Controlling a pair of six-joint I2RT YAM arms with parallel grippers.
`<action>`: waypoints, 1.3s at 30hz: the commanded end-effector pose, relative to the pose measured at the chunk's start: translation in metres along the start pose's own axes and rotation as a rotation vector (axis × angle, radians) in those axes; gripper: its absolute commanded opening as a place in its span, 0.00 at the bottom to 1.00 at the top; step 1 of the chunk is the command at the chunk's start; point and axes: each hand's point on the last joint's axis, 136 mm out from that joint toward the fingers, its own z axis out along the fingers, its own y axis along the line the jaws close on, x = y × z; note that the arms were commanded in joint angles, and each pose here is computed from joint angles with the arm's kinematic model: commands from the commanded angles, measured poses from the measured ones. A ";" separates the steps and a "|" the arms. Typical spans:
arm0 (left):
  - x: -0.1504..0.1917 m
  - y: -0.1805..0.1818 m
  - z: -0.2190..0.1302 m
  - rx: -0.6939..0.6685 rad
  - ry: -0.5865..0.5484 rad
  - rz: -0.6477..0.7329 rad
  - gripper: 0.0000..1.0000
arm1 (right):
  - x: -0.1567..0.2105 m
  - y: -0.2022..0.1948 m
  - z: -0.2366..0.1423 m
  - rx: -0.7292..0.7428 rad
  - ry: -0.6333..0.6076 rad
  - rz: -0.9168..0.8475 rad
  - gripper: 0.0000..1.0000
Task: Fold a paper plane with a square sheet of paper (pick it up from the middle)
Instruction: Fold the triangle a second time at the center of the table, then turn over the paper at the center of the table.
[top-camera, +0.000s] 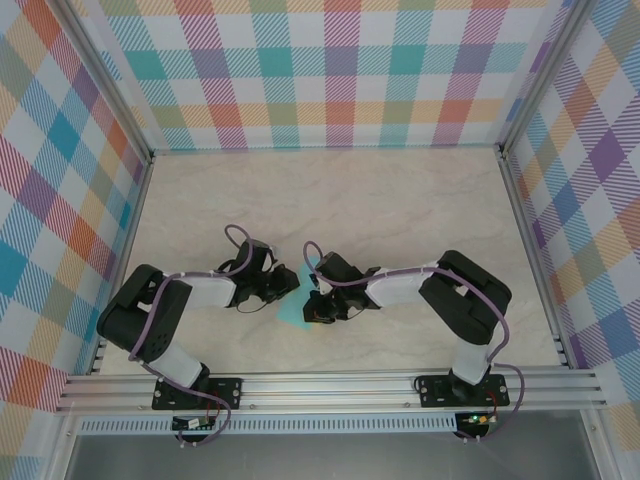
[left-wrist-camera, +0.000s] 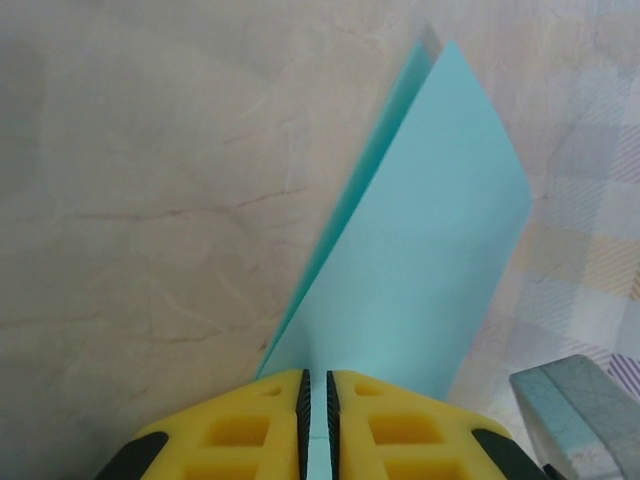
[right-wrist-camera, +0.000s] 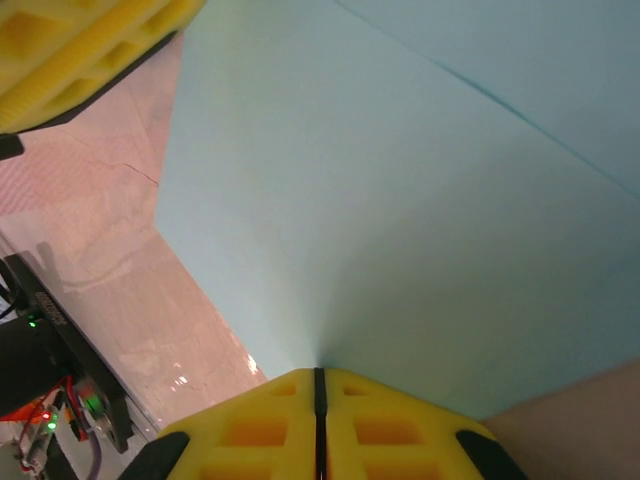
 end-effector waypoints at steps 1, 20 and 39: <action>0.006 0.019 -0.009 -0.093 -0.023 -0.039 0.17 | 0.028 -0.038 -0.011 0.170 0.078 0.026 0.09; 0.001 -0.019 -0.066 -0.027 -0.126 0.038 0.24 | 0.010 0.019 -0.016 -0.020 0.041 -0.027 0.16; 0.025 -0.026 -0.035 -0.041 0.028 0.148 0.23 | -0.002 -0.016 -0.062 0.095 -0.131 0.026 0.34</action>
